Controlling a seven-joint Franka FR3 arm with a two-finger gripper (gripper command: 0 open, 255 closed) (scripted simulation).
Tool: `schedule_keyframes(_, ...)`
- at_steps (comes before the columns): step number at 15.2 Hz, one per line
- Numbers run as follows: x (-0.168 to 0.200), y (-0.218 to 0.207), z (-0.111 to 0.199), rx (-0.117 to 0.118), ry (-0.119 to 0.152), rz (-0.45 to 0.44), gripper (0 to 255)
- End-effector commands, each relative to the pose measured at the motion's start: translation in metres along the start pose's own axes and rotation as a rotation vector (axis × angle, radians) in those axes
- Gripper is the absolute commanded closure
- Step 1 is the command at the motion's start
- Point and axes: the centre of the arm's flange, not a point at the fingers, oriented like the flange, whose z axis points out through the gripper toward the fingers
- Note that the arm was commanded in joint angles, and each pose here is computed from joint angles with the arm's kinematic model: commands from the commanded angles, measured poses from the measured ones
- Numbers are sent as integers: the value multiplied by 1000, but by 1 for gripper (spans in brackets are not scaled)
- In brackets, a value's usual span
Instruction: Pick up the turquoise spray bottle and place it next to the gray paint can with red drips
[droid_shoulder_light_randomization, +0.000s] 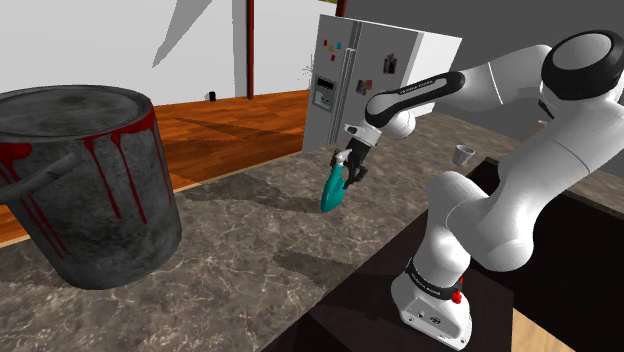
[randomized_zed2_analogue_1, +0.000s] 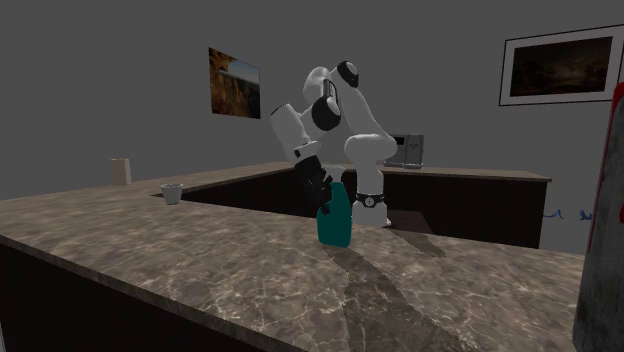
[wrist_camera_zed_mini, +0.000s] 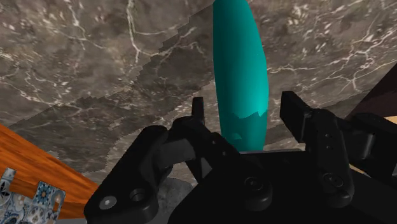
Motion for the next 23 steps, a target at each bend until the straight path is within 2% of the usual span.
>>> schedule_keyframes(1, 0, 0, 0, 0, 0, 0, 255)
schedule_keyframes(9, 0, 0, 0, 0, 0, 0, 255)
schedule_keyframes(23, 36, -1, -64, 0, 0, 0, 255)
